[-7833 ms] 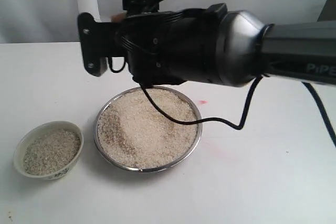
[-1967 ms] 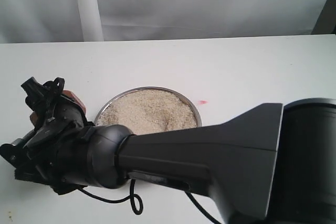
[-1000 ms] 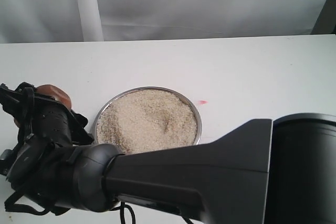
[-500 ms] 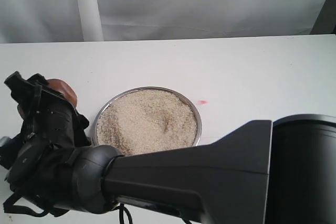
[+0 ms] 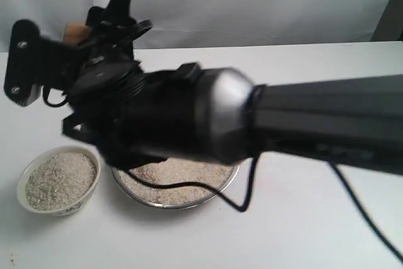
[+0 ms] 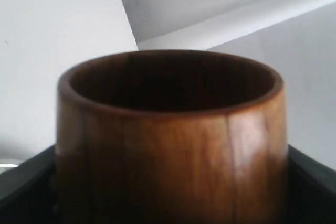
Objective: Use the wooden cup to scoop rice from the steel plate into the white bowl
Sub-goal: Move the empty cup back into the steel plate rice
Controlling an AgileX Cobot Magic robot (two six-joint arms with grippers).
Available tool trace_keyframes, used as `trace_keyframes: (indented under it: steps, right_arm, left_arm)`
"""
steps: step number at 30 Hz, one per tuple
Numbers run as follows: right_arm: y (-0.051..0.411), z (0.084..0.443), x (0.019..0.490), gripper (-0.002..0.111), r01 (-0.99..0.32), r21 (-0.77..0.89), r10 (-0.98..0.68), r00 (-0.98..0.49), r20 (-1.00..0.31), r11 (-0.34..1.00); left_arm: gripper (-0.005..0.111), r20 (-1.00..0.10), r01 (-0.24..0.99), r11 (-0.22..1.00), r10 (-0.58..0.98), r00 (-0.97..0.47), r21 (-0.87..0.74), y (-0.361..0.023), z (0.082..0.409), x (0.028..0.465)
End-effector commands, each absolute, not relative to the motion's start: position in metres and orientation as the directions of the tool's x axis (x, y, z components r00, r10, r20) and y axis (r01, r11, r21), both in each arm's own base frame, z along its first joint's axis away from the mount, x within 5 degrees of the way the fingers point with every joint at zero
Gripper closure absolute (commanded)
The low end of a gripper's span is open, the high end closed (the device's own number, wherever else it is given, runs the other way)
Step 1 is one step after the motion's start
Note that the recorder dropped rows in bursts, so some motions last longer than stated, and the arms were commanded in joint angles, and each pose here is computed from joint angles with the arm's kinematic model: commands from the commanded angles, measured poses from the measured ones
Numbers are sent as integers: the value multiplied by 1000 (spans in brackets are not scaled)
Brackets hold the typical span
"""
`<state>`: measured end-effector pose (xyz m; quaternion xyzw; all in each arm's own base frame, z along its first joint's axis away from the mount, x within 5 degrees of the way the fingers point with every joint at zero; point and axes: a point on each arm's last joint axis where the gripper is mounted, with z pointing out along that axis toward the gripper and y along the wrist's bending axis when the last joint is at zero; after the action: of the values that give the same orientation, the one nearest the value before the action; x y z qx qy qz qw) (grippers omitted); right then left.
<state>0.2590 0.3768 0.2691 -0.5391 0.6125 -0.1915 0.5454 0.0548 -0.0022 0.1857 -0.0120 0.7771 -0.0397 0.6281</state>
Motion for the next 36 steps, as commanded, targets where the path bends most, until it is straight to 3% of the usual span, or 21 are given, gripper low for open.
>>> trace_keyframes:
  steps: [1, 5, 7, 11, 14, 19, 36]
  right_arm:
    - [334, 284, 273, 108, -493, -755, -831, 107, -545, 432]
    - [296, 261, 306, 108, -461, -799, -901, -6, -433, 387]
    - [292, 238, 318, 108, -450, -857, -961, -12, -275, 251]
    - [292, 180, 332, 108, -475, -861, -983, 80, 163, -181]
    - [292, 154, 335, 108, -475, -821, -947, 107, 303, -316]
    - [293, 135, 338, 108, -466, -795, -918, 125, 376, -389]
    - [300, 107, 332, 108, -486, -755, -896, 174, 409, -439]
  left_arm:
    - [107, -976, 36, 995, -80, -201, -88, -3, 187, 55]
    - [107, -977, 36, 996, -76, -200, -84, -3, 187, 55]
    - [107, -977, 36, 996, -76, -200, -84, -3, 187, 55]
    - [107, -977, 36, 996, -77, -200, -86, -3, 187, 55]
    - [107, -977, 36, 996, -77, -200, -86, -3, 187, 55]
    - [107, -977, 37, 996, -75, -200, -84, -3, 187, 55]
    - [107, -977, 36, 996, -77, -200, -86, -3, 187, 55]
